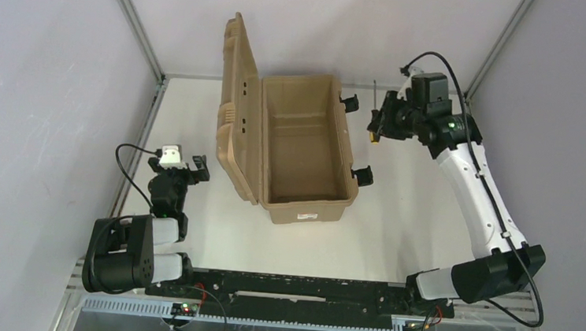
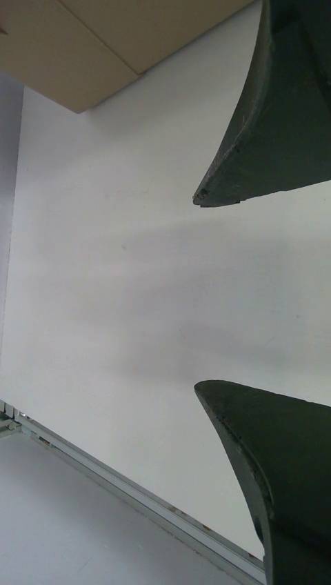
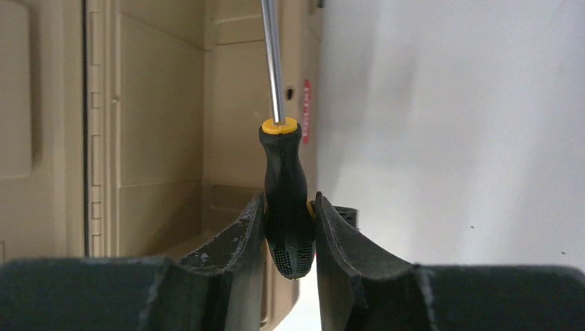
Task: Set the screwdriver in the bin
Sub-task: Place the screwdriver in the bin.
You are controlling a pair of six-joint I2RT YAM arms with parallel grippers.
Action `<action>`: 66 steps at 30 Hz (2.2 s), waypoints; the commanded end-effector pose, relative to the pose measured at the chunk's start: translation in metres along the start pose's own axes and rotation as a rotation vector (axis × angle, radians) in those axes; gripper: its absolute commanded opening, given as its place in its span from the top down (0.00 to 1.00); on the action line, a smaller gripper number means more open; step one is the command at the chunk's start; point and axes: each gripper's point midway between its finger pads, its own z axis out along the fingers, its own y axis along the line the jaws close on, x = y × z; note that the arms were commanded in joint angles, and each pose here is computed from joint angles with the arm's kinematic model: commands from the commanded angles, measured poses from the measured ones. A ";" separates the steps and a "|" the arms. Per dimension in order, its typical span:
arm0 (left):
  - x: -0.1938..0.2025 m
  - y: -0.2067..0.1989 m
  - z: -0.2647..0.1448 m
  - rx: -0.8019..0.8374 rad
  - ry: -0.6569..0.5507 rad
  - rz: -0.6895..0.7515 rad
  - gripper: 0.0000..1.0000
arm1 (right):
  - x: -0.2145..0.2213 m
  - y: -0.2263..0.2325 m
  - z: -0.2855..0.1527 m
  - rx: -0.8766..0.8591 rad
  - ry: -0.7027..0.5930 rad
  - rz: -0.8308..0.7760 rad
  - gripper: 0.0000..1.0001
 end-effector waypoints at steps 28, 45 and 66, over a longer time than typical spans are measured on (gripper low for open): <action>-0.030 -0.002 0.009 0.005 -0.089 0.007 0.00 | 0.102 0.111 0.162 0.150 0.278 -0.124 1.00; -0.030 -0.002 0.009 0.005 -0.088 0.007 0.00 | 0.163 0.078 0.226 0.312 0.386 -0.092 1.00; -0.030 -0.002 0.009 0.006 -0.089 0.007 0.00 | 0.191 0.071 0.245 0.320 0.446 -0.084 0.81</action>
